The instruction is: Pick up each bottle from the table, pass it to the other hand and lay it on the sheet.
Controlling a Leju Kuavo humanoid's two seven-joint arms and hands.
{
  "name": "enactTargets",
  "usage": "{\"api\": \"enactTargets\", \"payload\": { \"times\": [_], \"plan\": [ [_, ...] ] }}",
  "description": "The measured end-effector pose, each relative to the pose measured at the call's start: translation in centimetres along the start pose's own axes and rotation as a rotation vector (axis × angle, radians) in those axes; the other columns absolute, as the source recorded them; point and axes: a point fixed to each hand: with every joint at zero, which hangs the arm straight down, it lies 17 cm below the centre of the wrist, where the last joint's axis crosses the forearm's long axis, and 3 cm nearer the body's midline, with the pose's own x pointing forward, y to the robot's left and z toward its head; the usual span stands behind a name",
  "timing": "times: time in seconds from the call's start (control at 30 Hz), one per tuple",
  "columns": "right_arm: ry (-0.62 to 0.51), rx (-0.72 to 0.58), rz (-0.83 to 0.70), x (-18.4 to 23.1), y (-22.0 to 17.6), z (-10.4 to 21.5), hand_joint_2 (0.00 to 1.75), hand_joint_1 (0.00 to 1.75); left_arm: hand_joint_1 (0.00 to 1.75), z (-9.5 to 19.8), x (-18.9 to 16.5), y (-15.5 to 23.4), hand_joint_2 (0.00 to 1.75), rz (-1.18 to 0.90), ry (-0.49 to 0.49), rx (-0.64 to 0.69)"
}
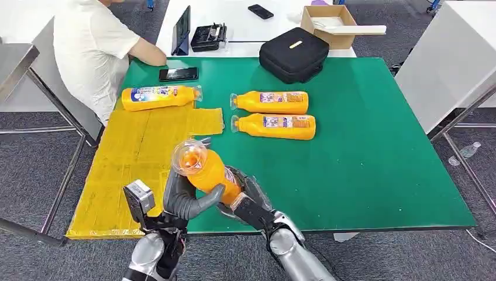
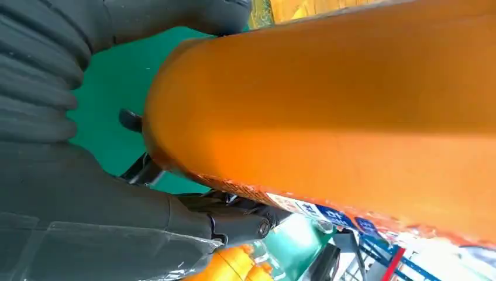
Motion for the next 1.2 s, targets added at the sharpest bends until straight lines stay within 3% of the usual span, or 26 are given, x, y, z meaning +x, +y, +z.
{"api": "enactTargets", "payload": {
  "times": [0.3, 0.37, 0.4, 0.43, 0.47, 0.63, 0.73, 0.77, 1.0, 1.2],
  "plan": [
    [0.023, -0.004, -0.005, -0.1, 0.1, 0.2, 1.75, 1.75, 1.75, -0.5, -1.3, 0.9, 1.75, -0.139, 0.028, 0.034],
    [0.023, -0.003, -0.006, -0.1, 0.1, 0.2, 1.75, 1.61, 1.75, -0.6, -1.4, 1.0, 1.75, -0.151, 0.03, 0.036],
    [0.022, -0.004, -0.013, -0.1, 0.1, 0.2, 1.75, 1.4, 1.75, -0.6, -1.5, 1.1, 1.75, -0.171, 0.032, 0.042],
    [0.021, -0.006, -0.017, 0.0, 0.1, 0.2, 1.75, 0.07, 1.75, -0.6, -1.5, 1.3, 1.75, -0.194, 0.03, 0.048],
    [0.021, -0.009, -0.022, 0.1, 0.1, 0.2, 1.75, 0.0, 1.75, -0.6, -1.5, 1.3, 1.75, -0.212, 0.025, 0.049],
    [0.044, -0.005, -0.016, -0.2, 0.2, 0.5, 1.75, 0.0, 1.75, -0.8, -1.3, 1.8, 1.75, -0.262, 0.009, 0.064],
    [0.082, -0.043, 0.052, -1.2, -0.4, 1.0, 1.75, 0.0, 1.75, -0.7, -0.7, 2.8, 1.75, -0.414, -0.024, 0.092],
    [0.097, -0.066, 0.07, -1.5, -0.7, 1.5, 0.0, 0.0, 1.75, -0.6, -0.3, 3.2, 1.75, -0.467, -0.037, 0.1],
    [0.207, -0.188, 0.381, -3.3, -3.3, 3.4, 0.0, 0.0, 1.75, -0.9, 4.0, 5.3, 1.75, -0.946, -0.173, 0.165],
    [0.246, -0.342, 0.572, -3.3, -9.6, 5.4, 0.0, 0.0, 1.75, -0.9, 4.2, 6.4, 1.75, -1.227, -0.155, 0.158]
  ]
}}
